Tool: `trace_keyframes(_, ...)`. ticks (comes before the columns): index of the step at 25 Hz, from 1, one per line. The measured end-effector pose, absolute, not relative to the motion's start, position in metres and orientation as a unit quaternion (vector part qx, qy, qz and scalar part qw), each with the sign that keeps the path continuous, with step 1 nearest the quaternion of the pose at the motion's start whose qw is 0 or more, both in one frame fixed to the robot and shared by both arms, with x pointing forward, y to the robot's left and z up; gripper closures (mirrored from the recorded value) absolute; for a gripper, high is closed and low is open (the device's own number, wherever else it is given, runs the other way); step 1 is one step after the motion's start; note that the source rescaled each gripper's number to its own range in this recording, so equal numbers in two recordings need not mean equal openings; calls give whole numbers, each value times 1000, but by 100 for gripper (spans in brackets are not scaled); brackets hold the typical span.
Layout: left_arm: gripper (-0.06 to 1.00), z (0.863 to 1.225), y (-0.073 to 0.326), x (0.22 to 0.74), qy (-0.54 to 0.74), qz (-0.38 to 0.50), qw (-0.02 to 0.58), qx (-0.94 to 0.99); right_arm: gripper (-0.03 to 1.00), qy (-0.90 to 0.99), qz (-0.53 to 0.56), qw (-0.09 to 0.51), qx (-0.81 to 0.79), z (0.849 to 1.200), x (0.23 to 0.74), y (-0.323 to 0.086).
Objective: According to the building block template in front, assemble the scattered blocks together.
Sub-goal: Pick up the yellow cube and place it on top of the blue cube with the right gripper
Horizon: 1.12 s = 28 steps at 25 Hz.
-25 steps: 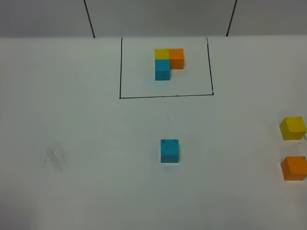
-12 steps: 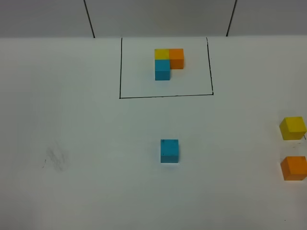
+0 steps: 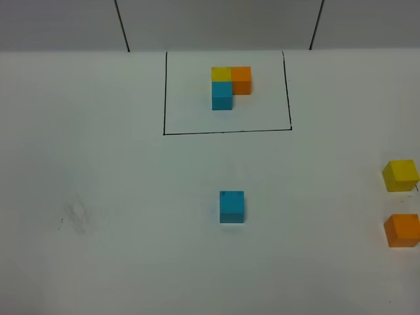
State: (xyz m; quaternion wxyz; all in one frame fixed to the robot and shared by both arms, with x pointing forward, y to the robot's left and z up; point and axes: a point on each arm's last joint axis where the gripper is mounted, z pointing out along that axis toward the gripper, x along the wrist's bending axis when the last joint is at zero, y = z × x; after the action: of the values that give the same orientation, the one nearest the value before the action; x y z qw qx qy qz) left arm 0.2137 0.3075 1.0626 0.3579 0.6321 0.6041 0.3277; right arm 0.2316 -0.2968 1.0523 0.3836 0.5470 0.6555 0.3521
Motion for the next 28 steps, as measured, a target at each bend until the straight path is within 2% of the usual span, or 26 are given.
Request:
trace_keyframes(5,26,1046,306,225,620,312,351,628,97,656,352,384,547,1052,232,-297)
trace_keyframes(28,26,1046,306,227,622,314,359,621,97,656,352,384,547,1052,232,-297)
